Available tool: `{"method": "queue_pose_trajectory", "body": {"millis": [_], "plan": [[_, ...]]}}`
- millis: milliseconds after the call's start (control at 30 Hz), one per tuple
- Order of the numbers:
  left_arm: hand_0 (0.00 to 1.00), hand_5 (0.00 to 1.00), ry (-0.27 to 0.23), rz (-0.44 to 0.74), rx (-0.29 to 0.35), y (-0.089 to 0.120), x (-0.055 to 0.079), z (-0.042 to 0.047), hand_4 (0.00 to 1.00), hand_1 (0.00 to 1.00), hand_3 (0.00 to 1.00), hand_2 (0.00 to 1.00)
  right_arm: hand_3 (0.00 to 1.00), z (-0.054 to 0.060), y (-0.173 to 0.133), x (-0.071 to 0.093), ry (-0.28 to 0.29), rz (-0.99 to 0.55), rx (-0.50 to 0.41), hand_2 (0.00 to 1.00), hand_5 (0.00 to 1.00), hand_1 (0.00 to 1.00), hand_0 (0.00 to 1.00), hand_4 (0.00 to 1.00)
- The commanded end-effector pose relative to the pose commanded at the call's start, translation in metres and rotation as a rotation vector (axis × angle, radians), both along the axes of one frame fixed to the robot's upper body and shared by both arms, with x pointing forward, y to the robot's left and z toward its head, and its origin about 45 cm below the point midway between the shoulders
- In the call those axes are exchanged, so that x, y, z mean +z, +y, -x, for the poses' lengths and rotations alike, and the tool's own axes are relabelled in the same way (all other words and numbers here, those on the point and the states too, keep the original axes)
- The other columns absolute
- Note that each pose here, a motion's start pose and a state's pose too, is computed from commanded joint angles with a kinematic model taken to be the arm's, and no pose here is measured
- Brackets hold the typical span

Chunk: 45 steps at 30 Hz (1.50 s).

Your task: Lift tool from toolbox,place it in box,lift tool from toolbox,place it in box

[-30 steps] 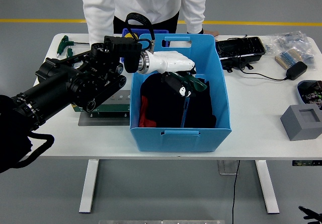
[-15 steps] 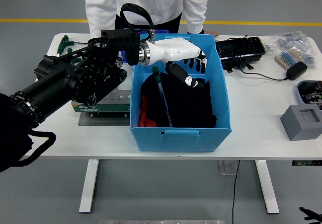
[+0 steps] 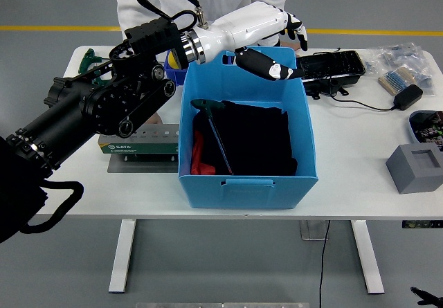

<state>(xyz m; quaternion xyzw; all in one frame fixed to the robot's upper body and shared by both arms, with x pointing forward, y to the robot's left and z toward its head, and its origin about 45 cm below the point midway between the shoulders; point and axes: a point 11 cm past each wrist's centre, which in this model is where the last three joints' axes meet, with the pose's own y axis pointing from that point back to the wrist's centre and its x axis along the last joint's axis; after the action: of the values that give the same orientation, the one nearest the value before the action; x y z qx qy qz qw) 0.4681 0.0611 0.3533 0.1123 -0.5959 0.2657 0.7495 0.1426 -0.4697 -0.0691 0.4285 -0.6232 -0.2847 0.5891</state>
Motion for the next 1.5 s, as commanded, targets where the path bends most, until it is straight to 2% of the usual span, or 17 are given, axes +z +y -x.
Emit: {"method": "queue_pose_trajectory", "body": {"millis": [100, 167, 200, 300, 400, 467, 567, 600, 767, 800, 933, 1067, 1300, 1500], "plan": [[0.539, 0.657, -0.003, 0.017, 0.059, 0.021, 0.003, -0.0046, 0.831, 0.634, 0.611, 0.683, 0.543, 0.002, 0.0, -0.001, -0.001, -0.002, -0.007, 0.67, 0.654, 0.602, 0.619, 0.778], [0.539, 0.657, 0.004, 0.038, 0.123, 0.044, 0.005, -0.0078, 0.831, 0.634, 0.611, 0.683, 0.543, 0.003, 0.0, -0.001, -0.002, -0.003, -0.009, 0.67, 0.654, 0.602, 0.619, 0.778], [0.439, 0.671, 0.005, 0.044, 0.137, 0.049, 0.005, -0.0084, 0.838, 0.493, 0.609, 0.57, 0.543, 0.003, 0.0, -0.001, -0.002, -0.003, -0.009, 0.668, 0.653, 0.6, 0.619, 0.777], [0.439, 0.671, 0.021, 0.101, 0.253, 0.088, 0.005, -0.011, 0.838, 0.493, 0.609, 0.57, 0.543, 0.006, 0.001, -0.002, -0.001, -0.005, -0.014, 0.668, 0.653, 0.6, 0.619, 0.777], [0.43, 0.681, 0.044, 0.133, 0.365, 0.13, -0.001, -0.0119, 0.849, 0.484, 0.614, 0.56, 0.543, 0.007, 0.001, -0.003, 0.0, -0.004, -0.016, 0.668, 0.654, 0.6, 0.619, 0.777], [0.43, 0.681, 0.05, 0.127, 0.402, 0.147, -0.006, -0.0103, 0.849, 0.484, 0.614, 0.56, 0.543, 0.007, 0.001, -0.003, 0.001, -0.003, -0.013, 0.668, 0.654, 0.6, 0.619, 0.777], [0.43, 0.681, 0.055, 0.075, 0.436, 0.172, -0.021, -0.004, 0.849, 0.484, 0.614, 0.56, 0.543, 0.008, 0.001, -0.003, 0.0, -0.003, -0.017, 0.668, 0.654, 0.6, 0.619, 0.777], [0.458, 0.679, 0.06, 0.055, 0.435, 0.177, -0.026, -0.0022, 0.851, 0.538, 0.543, 0.59, 0.543, 0.009, 0.001, -0.003, 0.0, -0.003, -0.019, 0.668, 0.654, 0.598, 0.619, 0.776], [0.458, 0.679, 0.088, -0.109, 0.411, 0.2, -0.049, 0.0018, 0.851, 0.538, 0.543, 0.59, 0.543, 0.01, 0.0, -0.003, 0.002, -0.001, -0.018, 0.668, 0.654, 0.598, 0.619, 0.776], [0.472, 0.658, 0.088, -0.147, 0.4, 0.202, -0.052, 0.0024, 0.847, 0.527, 0.479, 0.58, 0.542, 0.01, 0.0, -0.004, 0.002, -0.001, -0.02, 0.668, 0.654, 0.598, 0.619, 0.775], [0.472, 0.658, 0.079, -0.323, 0.344, 0.207, -0.064, 0.004, 0.847, 0.527, 0.479, 0.58, 0.542, 0.01, 0.0, -0.003, 0.004, -0.001, -0.019, 0.668, 0.654, 0.598, 0.619, 0.775], [0.483, 0.643, 0.094, -0.485, 0.297, 0.209, -0.084, 0.0057, 0.845, 0.541, 0.459, 0.577, 0.542, 0.011, 0.0, -0.004, 0.005, -0.002, -0.02, 0.668, 0.653, 0.599, 0.618, 0.774], [0.484, 0.623, 0.113, -0.622, 0.243, 0.214, -0.109, 0.0046, 0.847, 0.543, 0.458, 0.567, 0.542, 0.01, 0.0, -0.003, 0.003, -0.002, -0.021, 0.667, 0.652, 0.598, 0.617, 0.774], [0.483, 0.637, 0.091, -0.73, 0.225, 0.217, -0.123, 0.0008, 0.853, 0.545, 0.465, 0.572, 0.541, 0.008, 0.0, -0.003, 0.0, -0.002, -0.022, 0.667, 0.653, 0.597, 0.619, 0.774]]}}
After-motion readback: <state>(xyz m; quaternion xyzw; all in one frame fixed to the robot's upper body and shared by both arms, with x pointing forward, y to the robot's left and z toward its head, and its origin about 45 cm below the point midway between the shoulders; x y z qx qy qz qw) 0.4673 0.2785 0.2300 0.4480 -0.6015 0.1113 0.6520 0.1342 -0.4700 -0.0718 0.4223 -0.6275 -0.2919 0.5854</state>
